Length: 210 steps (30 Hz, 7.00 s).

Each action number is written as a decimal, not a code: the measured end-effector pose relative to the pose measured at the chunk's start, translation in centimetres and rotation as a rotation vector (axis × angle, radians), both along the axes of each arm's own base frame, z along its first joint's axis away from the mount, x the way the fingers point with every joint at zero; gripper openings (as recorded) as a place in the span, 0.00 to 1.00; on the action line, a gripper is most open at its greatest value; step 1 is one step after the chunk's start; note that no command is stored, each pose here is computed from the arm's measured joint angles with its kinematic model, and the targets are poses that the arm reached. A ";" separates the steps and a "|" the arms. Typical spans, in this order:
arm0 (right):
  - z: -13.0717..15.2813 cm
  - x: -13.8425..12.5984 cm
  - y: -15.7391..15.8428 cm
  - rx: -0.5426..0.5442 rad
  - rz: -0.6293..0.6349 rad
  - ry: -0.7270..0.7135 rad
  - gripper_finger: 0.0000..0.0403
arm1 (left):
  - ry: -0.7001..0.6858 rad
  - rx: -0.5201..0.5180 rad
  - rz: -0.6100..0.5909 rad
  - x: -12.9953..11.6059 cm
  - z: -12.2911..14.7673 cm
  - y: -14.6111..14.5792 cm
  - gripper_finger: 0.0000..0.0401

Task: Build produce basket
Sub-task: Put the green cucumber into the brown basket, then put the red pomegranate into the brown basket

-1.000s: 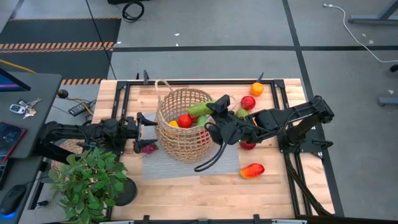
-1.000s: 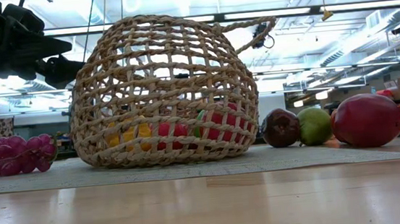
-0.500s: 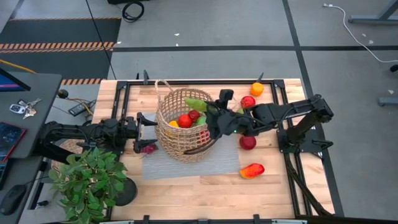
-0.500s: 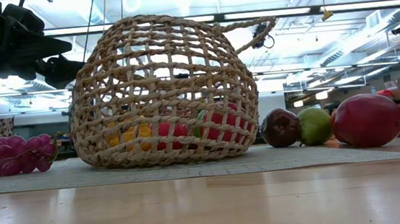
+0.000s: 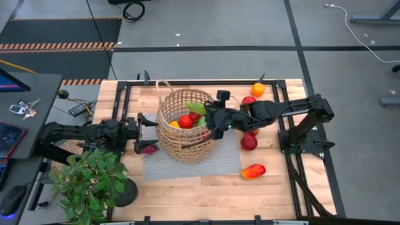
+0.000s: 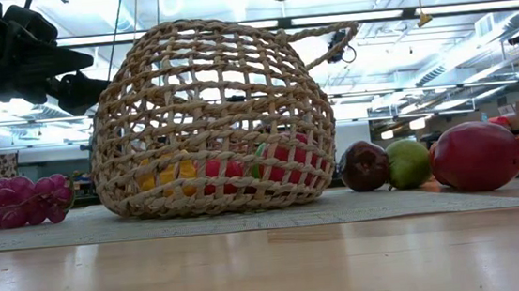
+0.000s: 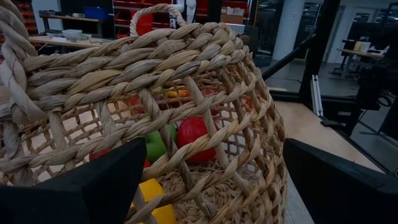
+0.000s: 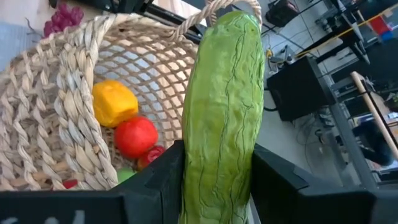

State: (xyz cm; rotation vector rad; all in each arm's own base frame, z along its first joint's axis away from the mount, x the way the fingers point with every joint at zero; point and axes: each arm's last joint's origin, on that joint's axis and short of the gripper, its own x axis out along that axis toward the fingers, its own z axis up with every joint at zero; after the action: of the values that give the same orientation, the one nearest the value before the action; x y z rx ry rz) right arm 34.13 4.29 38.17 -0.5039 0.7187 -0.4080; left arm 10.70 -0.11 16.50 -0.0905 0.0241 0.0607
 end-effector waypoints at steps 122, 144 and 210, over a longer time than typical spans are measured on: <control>-6.2 2.0 -8.3 -0.347 -0.218 -0.441 0.40 | 0.000 0.001 0.000 0.0 0.0 0.0 0.96; -15.1 9.4 -9.1 -0.350 0.009 -0.163 0.40 | -0.002 0.002 0.000 0.0 0.0 0.0 0.96; -10.6 8.2 -12.0 0.634 -0.082 0.059 0.66 | 0.000 0.000 0.000 0.0 0.0 0.0 0.96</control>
State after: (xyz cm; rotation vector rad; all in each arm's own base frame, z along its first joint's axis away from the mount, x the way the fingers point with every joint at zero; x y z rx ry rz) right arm 42.28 -7.76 27.60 0.1123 0.8788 -0.2215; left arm 10.70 -0.12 16.50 -0.0903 0.0245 0.0606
